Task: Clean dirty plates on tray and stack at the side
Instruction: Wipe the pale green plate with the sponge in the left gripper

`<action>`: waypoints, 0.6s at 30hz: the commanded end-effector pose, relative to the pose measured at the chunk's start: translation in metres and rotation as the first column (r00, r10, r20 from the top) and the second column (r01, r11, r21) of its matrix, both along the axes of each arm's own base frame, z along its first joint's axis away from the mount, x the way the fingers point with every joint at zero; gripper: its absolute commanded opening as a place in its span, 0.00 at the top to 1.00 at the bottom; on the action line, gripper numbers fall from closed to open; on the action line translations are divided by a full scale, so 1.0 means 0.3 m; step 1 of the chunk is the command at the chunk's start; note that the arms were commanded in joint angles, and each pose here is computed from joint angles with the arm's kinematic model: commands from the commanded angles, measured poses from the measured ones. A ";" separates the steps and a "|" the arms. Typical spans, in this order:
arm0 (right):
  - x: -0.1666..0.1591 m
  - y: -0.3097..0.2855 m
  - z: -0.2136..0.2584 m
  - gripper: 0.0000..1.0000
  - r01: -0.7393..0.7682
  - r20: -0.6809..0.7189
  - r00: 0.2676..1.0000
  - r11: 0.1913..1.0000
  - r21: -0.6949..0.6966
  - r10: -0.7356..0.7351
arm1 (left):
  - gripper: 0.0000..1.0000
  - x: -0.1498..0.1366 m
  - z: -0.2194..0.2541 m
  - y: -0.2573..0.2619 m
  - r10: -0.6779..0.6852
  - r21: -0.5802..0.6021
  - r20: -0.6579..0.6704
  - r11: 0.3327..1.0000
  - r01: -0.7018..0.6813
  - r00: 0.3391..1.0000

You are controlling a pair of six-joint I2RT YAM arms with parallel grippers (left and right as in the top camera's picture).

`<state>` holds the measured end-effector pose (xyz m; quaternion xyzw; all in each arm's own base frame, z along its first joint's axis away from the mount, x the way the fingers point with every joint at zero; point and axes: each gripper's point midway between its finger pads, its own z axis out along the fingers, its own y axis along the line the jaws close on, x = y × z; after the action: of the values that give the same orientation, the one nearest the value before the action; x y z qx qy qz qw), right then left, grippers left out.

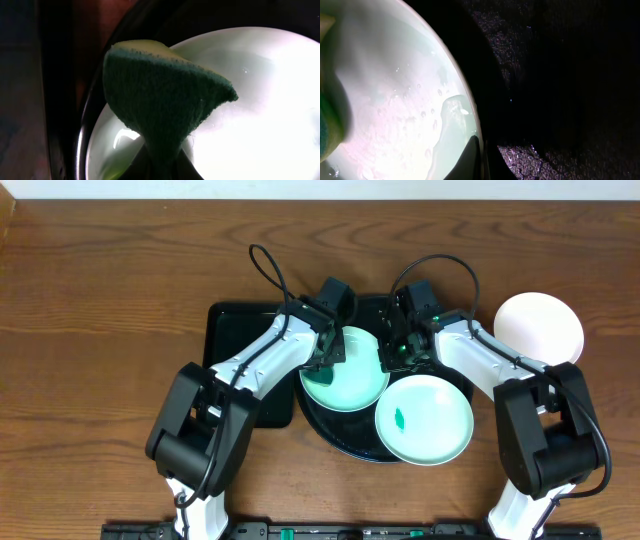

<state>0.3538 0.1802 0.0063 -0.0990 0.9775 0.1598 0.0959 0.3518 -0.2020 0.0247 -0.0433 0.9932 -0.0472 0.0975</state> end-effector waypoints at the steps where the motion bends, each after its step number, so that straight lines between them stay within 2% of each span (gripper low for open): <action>1: 0.002 0.022 0.004 0.99 -0.013 0.000 1.000 1.000 0.017 0.013 | 0.92 -0.017 -0.053 0.025 0.005 0.050 -0.029 0.999 -0.004 1.000; 5: 0.001 0.022 0.004 0.99 -0.013 -0.001 1.000 1.000 0.017 0.013 | 0.92 -0.038 -0.096 0.013 -0.010 0.068 -0.059 0.998 0.014 0.998; 9: 0.001 0.021 0.004 0.99 -0.012 0.000 1.000 1.000 0.016 0.012 | 0.75 -0.051 -0.106 0.015 -0.014 0.078 -0.074 0.997 0.020 0.997; 18: 0.001 0.022 0.004 0.99 -0.013 -0.001 1.000 1.000 0.017 0.013 | 0.74 -0.047 -0.095 0.041 0.006 0.084 -0.086 0.996 0.001 0.996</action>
<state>0.3540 0.1806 0.0065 -0.0994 0.9772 0.1606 0.0966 0.3456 -0.2024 0.0098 -0.0355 0.9955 -0.0271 0.0833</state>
